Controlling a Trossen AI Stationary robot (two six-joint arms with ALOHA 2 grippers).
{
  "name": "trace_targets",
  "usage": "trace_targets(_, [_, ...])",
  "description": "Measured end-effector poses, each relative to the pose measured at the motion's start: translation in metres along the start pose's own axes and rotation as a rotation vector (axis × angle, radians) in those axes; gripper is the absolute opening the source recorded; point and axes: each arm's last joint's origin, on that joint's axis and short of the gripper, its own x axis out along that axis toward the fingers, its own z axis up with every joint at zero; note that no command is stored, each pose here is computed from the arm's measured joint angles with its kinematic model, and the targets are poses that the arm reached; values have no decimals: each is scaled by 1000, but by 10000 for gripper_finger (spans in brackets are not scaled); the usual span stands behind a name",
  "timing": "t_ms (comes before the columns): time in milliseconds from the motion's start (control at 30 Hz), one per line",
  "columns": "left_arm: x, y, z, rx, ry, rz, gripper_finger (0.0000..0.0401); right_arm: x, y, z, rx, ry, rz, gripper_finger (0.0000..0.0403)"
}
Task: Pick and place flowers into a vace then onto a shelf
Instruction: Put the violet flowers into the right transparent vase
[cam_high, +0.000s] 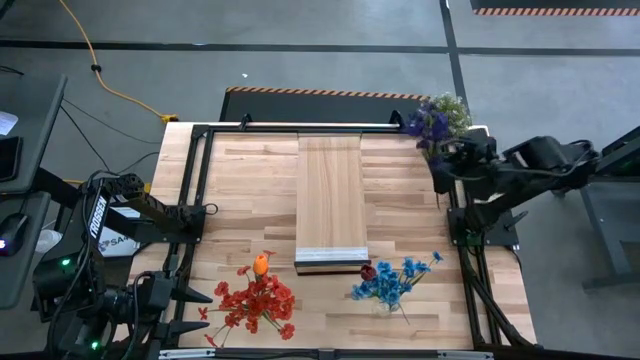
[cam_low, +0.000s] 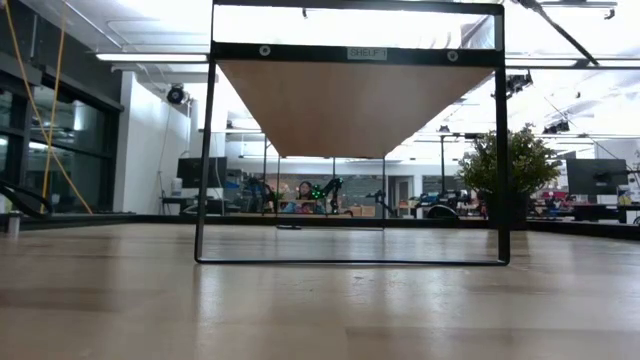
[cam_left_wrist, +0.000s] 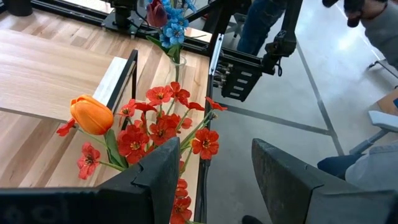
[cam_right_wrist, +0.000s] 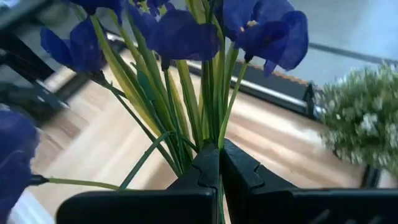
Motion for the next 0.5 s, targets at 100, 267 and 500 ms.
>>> trace_targets(100, [0,0,0,1,0,0,232,-8,0,10,1,-41,37,0])
trace_targets(267, [0,0,0,2,0,0,232,-18,4,24,-3,-98,123,0])
trace_targets(500, [0,0,0,3,0,0,232,-31,16,41,-48,-180,275,0])
